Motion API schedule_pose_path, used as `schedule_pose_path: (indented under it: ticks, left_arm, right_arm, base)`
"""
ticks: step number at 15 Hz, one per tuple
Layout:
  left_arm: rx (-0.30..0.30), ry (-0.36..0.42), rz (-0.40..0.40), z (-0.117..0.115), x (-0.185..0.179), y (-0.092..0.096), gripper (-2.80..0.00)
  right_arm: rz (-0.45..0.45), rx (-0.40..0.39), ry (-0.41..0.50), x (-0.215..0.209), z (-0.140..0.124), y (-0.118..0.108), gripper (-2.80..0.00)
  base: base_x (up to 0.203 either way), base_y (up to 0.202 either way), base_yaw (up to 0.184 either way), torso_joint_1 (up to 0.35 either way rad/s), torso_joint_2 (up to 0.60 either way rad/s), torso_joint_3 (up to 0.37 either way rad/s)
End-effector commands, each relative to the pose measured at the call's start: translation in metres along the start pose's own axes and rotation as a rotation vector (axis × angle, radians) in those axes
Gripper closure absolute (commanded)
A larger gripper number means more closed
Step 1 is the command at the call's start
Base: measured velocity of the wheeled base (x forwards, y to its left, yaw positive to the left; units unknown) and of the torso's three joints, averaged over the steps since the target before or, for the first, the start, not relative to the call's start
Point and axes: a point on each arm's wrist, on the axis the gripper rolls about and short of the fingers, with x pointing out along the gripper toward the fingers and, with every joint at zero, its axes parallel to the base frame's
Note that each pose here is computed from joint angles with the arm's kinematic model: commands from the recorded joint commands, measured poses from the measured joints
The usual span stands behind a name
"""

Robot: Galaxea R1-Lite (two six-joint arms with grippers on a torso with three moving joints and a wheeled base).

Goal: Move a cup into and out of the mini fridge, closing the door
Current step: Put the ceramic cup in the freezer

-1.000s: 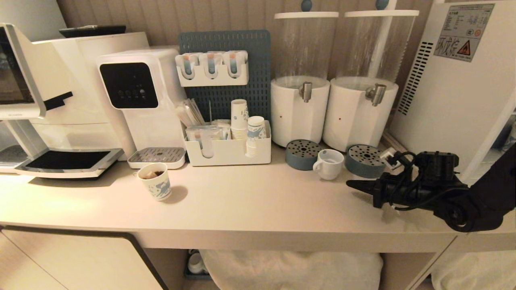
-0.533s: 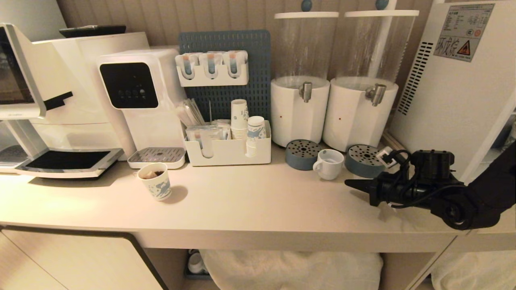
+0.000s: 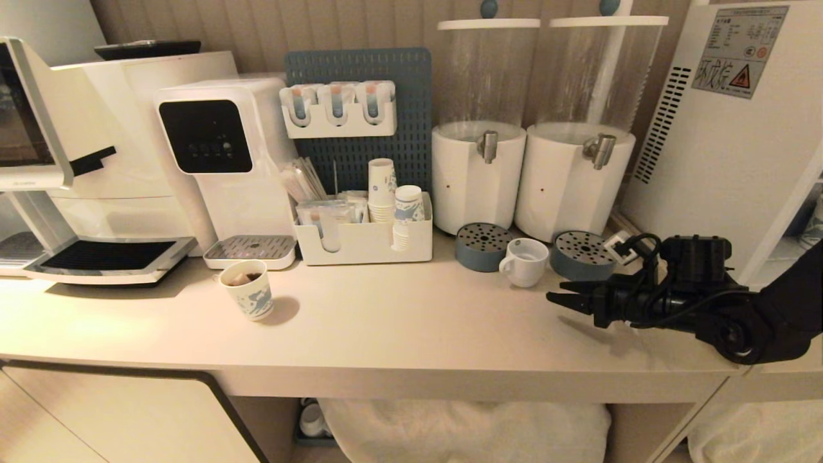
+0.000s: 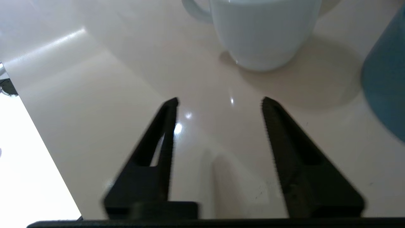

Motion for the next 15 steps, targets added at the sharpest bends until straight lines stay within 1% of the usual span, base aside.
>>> schedule_pose_path:
  ticks: [1, 6, 9, 11, 15]
  left_arm:
    - [0.0, 0.001, 0.0, 0.0, 0.0, 0.0, 0.0]
    - [0.0, 0.0, 0.0, 0.0, 0.0, 0.0, 0.0]
    - [0.0, 0.002, 0.0, 0.0, 0.0, 0.0, 0.0]
    - [-0.001, 0.002, 0.0, 0.0, 0.0, 0.0, 0.0]
    - [-0.001, 0.002, 0.003, 0.0, 0.0, 0.0, 0.0]
  right_arm:
    - [0.003, -0.021, -0.02, -0.002, 0.007, 0.002, -2.8]
    - [-0.008, -0.036, -0.037, 0.018, 0.004, -0.016, -2.8]
    - [-0.004, -0.041, -0.04, 0.023, 0.005, -0.018, -2.8]
    - [0.006, -0.056, -0.049, 0.037, 0.007, -0.023, -2.8]
    - [0.019, -0.063, -0.051, 0.045, 0.008, -0.023, -2.8]
  base:
    - [0.0, 0.0, 0.0, 0.0, 0.0, 0.0]
    - [0.0, 0.0, 0.0, 0.0, 0.0, 0.0]
    - [0.0, 0.0, 0.0, 0.0, 0.0, 0.0]
    - [0.0, 0.0, 0.0, 0.0, 0.0, 0.0]
    - [0.0, 0.0, 0.0, 0.0, 0.0, 0.0]
